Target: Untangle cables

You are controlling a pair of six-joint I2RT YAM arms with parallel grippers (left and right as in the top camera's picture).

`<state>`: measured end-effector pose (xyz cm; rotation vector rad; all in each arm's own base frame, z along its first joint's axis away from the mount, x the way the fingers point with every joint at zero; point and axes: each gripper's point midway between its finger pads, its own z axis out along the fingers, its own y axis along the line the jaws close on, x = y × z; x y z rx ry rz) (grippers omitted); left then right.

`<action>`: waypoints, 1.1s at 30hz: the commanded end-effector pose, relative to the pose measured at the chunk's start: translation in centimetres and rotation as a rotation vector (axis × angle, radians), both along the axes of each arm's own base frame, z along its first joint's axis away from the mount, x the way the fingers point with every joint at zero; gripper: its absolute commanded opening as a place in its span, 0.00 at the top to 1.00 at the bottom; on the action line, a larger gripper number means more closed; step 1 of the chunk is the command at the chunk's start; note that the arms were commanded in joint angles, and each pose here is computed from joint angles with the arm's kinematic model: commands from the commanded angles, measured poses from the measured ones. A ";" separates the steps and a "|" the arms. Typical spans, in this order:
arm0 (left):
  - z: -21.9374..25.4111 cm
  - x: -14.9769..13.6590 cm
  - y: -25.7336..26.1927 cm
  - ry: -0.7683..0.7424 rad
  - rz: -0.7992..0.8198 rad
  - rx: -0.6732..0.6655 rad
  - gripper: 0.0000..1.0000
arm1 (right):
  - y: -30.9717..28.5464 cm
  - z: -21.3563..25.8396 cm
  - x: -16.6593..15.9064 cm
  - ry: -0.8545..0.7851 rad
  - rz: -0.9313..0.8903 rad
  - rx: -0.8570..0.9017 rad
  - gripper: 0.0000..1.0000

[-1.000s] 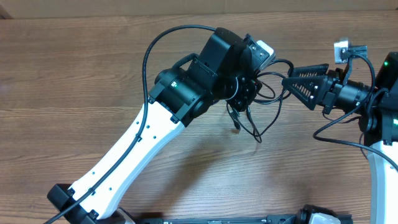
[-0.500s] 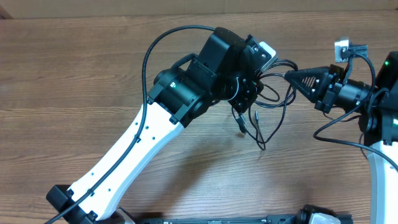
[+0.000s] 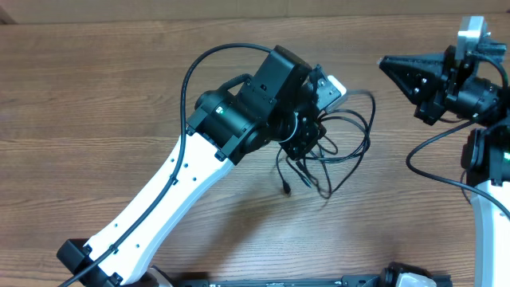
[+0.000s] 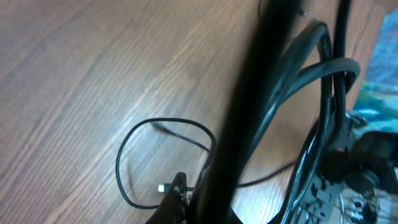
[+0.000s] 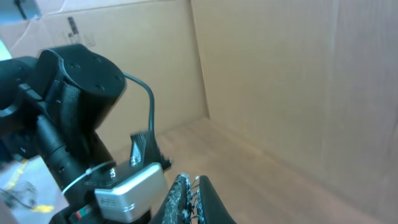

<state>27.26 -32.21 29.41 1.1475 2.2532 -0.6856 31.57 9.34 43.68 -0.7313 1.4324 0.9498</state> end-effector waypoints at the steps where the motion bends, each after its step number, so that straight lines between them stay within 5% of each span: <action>1: 1.9 -2.1 -0.6 -0.032 -0.126 -0.053 0.96 | 0.0 1.7 -0.5 -0.074 -0.016 -0.008 0.96; 7: 1.8 -2.1 -0.6 -0.039 -0.137 -0.046 0.96 | -0.1 1.9 -0.5 -0.072 -0.019 -0.003 0.93; 10: 1.3 -0.7 0.3 -0.051 -0.033 0.001 0.96 | -0.8 1.1 -0.1 0.030 -0.038 0.033 0.64; 13: 0.9 1.0 1.7 -0.044 0.134 0.045 0.96 | -2.2 0.1 0.4 0.134 -0.080 0.072 0.45; 17: 0.9 2.4 2.6 -0.022 0.300 0.040 0.96 | -3.8 -1.4 0.8 0.262 -0.129 0.118 0.33; 33: 5.0 2.2 -2.1 0.008 0.221 -0.231 0.96 | -4.1 -5.9 0.8 0.415 -0.186 0.091 0.27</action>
